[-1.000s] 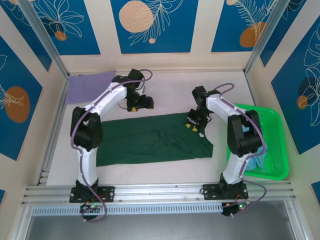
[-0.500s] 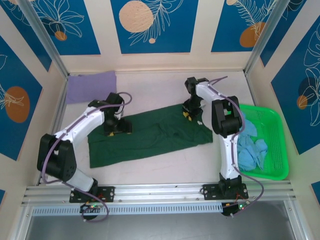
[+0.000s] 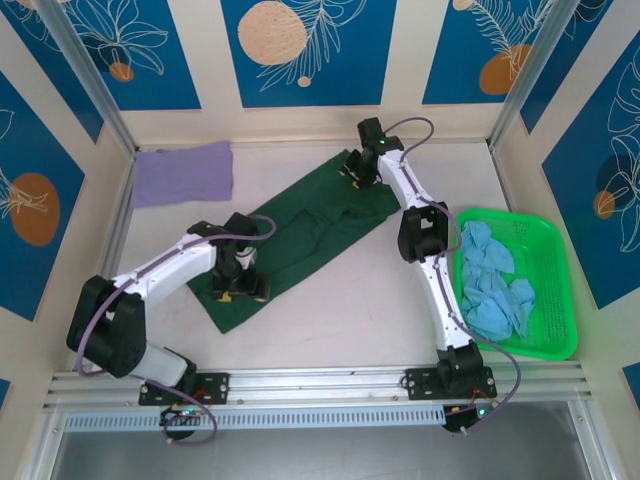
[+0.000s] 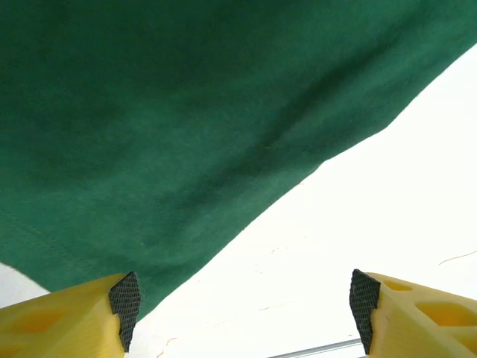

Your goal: Fold and stack the t-shirts

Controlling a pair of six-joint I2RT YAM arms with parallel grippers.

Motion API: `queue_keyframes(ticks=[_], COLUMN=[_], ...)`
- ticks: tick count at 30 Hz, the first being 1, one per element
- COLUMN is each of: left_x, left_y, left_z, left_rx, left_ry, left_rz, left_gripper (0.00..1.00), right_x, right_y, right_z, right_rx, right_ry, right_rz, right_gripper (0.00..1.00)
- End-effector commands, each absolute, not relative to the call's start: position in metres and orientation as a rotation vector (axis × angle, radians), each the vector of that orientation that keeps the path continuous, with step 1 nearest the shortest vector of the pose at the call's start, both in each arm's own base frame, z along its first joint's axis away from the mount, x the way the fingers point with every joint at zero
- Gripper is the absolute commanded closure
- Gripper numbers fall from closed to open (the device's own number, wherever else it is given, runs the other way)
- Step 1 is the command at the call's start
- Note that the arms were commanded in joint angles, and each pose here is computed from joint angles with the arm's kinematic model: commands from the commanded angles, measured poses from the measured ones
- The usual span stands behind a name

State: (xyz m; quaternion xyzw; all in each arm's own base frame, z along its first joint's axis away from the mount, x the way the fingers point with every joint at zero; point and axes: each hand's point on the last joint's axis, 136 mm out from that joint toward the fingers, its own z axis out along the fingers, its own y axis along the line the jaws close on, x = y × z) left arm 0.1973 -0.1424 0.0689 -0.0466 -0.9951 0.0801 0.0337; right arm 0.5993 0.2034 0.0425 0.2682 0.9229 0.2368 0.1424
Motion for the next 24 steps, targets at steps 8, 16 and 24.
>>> queue_keyframes(ticks=[8, 16, 24], left_x=[0.202, 0.191, 0.16], left_y=[-0.152, -0.193, -0.274], left_z=[0.021, -0.001, -0.005], left_rx=[-0.256, -0.38, -0.503], left_ry=[-2.938, -2.82, -2.721], left_rz=[0.073, 0.169, 0.354], left_gripper=[0.29, 0.31, 0.31], right_x=[0.528, 0.415, 0.31], right_y=[0.191, 0.133, 0.096], right_z=[0.147, 0.131, 0.157], right_rx=[0.641, 0.824, 0.962], right_ry=[2.677, 2.771, 2.726], right_rz=[0.759, 0.607, 0.507], right_gripper=[0.55, 0.55, 0.55])
